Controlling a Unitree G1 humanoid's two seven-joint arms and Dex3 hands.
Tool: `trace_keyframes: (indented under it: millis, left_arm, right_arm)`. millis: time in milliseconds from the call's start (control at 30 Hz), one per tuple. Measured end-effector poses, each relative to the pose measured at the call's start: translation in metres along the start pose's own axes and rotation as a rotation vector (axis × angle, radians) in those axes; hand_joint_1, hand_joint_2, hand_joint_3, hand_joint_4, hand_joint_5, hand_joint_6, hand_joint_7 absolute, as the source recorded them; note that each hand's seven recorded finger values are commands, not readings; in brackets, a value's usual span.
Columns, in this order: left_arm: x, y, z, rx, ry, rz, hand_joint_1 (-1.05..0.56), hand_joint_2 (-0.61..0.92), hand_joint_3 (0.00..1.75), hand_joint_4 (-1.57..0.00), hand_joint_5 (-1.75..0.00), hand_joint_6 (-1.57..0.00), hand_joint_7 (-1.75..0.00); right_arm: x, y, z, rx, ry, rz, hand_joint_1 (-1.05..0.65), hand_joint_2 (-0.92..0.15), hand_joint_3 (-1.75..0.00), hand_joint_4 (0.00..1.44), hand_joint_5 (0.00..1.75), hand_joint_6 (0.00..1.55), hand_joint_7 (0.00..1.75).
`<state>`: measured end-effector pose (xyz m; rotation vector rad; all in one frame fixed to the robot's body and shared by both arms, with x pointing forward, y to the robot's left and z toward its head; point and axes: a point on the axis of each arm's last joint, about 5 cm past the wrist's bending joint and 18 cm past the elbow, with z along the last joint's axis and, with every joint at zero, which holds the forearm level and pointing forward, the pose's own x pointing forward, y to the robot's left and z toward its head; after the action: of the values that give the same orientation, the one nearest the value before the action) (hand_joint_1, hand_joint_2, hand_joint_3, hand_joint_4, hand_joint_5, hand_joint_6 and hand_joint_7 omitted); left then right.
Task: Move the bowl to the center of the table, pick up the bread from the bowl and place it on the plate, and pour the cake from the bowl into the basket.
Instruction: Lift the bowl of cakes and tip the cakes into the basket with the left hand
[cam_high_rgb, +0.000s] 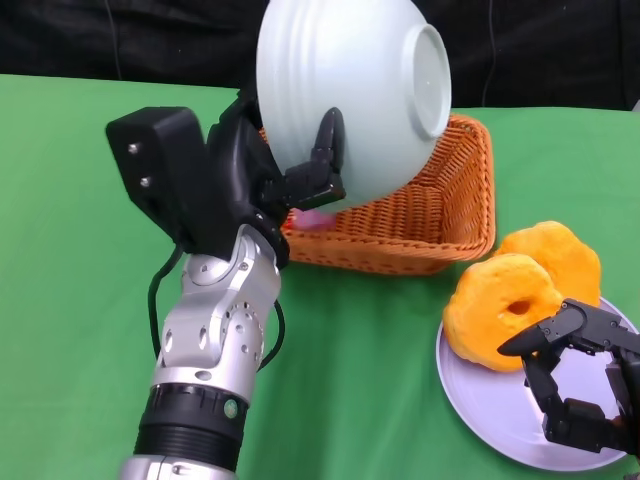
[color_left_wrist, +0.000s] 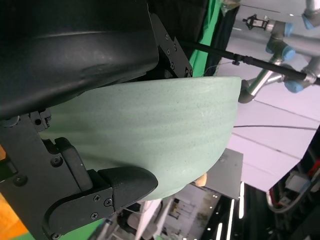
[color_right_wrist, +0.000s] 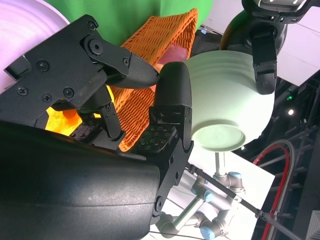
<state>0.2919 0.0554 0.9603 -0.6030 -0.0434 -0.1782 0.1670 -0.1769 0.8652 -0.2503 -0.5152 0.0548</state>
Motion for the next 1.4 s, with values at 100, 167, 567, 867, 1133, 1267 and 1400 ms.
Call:
trace_keyframes:
  millis: [100,167,567,867,1133,1267,1400]
  left_arm:
    - [0.0,0.002,0.0,-0.041,0.02,0.017,-0.24,0.27,1.75,-1.11,-1.75,-0.88,-1.75]
    - [0.0,0.002,0.0,-0.056,0.027,0.018,-0.24,0.27,1.75,-1.1,-1.75,-0.88,-1.75]
    - [0.0,0.01,-0.002,-0.29,0.15,0.091,-0.26,0.29,1.73,-1.11,-1.75,-0.87,-1.75]
    - [-0.001,0.015,-0.001,-0.432,0.201,0.13,-0.26,0.32,1.69,-1.12,-1.75,-0.85,-1.75]
    - [-0.001,0.014,-0.001,-0.445,0.207,0.133,-0.28,0.32,1.69,-1.12,-1.75,-0.85,-1.75]
    - [-0.001,0.012,0.002,-0.493,0.213,0.106,-0.34,0.25,1.71,-1.11,-1.75,-0.84,-1.75]
    - [-0.001,0.008,0.008,-0.511,0.191,0.071,-0.35,0.24,1.72,-1.11,-1.75,-0.84,-1.75]
  right_arm:
    - [0.0,0.0,0.0,0.001,0.0,0.004,-0.17,-0.43,-1.14,0.87,1.49,0.93,1.07]
    - [0.0,0.0,0.0,0.001,0.0,0.005,-0.17,-0.43,-1.15,0.87,1.49,0.93,1.07]
    - [0.001,0.0,0.002,-0.005,-0.01,0.009,-0.15,-0.42,-1.16,0.88,1.5,0.95,1.07]
    - [-0.001,0.0,0.002,-0.001,-0.005,0.009,-0.12,-0.42,-1.16,0.88,1.5,0.94,1.06]
    - [-0.001,0.0,0.002,-0.002,-0.005,0.009,-0.11,-0.42,-1.15,0.88,1.51,0.94,1.06]
    - [-0.001,0.0,0.002,-0.002,-0.005,0.01,-0.11,-0.42,-1.15,0.88,1.51,0.94,1.06]
    - [-0.001,0.0,0.002,-0.002,-0.004,0.01,-0.11,-0.42,-1.15,0.88,1.51,0.94,1.06]
